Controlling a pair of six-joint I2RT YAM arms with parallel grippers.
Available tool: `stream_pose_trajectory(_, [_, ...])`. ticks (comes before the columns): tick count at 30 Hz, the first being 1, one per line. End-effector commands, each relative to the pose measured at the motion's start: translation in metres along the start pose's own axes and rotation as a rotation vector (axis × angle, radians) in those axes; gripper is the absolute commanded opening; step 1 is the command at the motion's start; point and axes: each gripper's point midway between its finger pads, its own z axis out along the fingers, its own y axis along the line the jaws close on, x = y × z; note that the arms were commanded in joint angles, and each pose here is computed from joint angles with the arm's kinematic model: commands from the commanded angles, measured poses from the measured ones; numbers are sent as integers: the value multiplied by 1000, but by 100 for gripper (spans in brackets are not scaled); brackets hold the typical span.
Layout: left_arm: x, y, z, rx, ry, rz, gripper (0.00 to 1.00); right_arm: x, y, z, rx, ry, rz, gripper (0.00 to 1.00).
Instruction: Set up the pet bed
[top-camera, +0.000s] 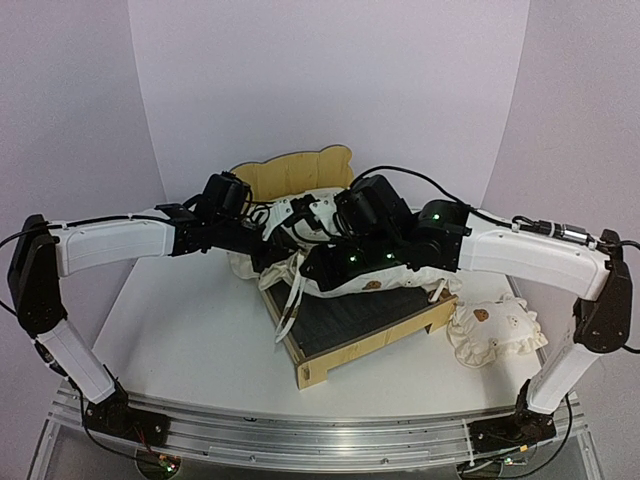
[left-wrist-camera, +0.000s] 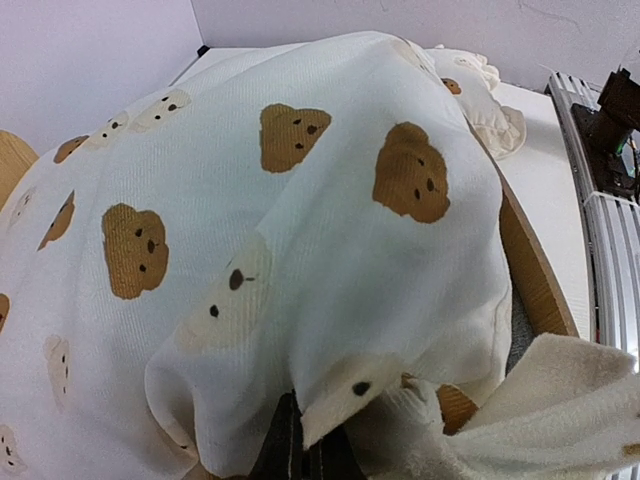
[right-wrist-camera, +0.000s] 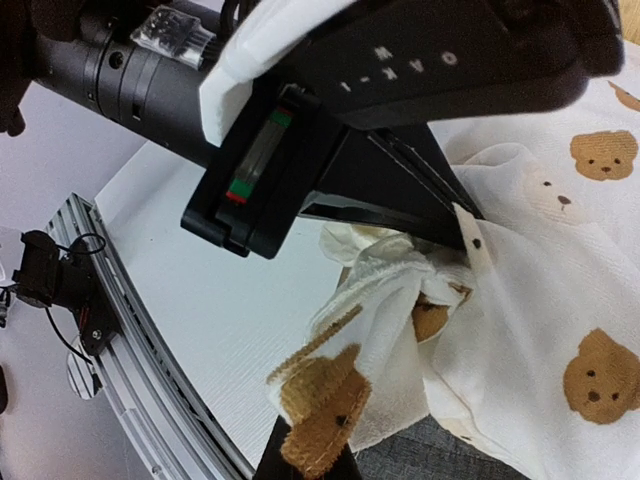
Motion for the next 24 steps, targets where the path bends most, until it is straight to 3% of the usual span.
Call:
stream_pose_trajectory(1, [-11, 9, -16, -45, -29, 17, 0, -4, -6, -15, 47, -4, -58, 0])
stream_pose_trajectory(3, [-9, 6, -16, -33, -21, 9, 4, 0, -4, -12, 31, 10, -51, 0])
stream_pose_trajectory(9, [-5, 2, -25, -15, 0, 3, 57, 8, 12, 4, -56, 66, -22, 0])
stream_pose_trajectory(13, [-8, -2, -54, 27, -40, 28, 75, 9, 13, 13, -60, 72, -22, 0])
stream_pose_trajectory(17, [-7, -14, -88, 101, -113, 78, 74, 8, 19, 19, -87, 75, -18, 0])
stream_pose_trajectory(22, [26, -71, -99, 265, -116, 152, 43, 2, 26, 22, -126, 54, -9, 0])
stream_pose_trajectory(24, [38, -87, -92, 293, -102, 144, 39, -1, 28, 22, -137, 47, -7, 0])
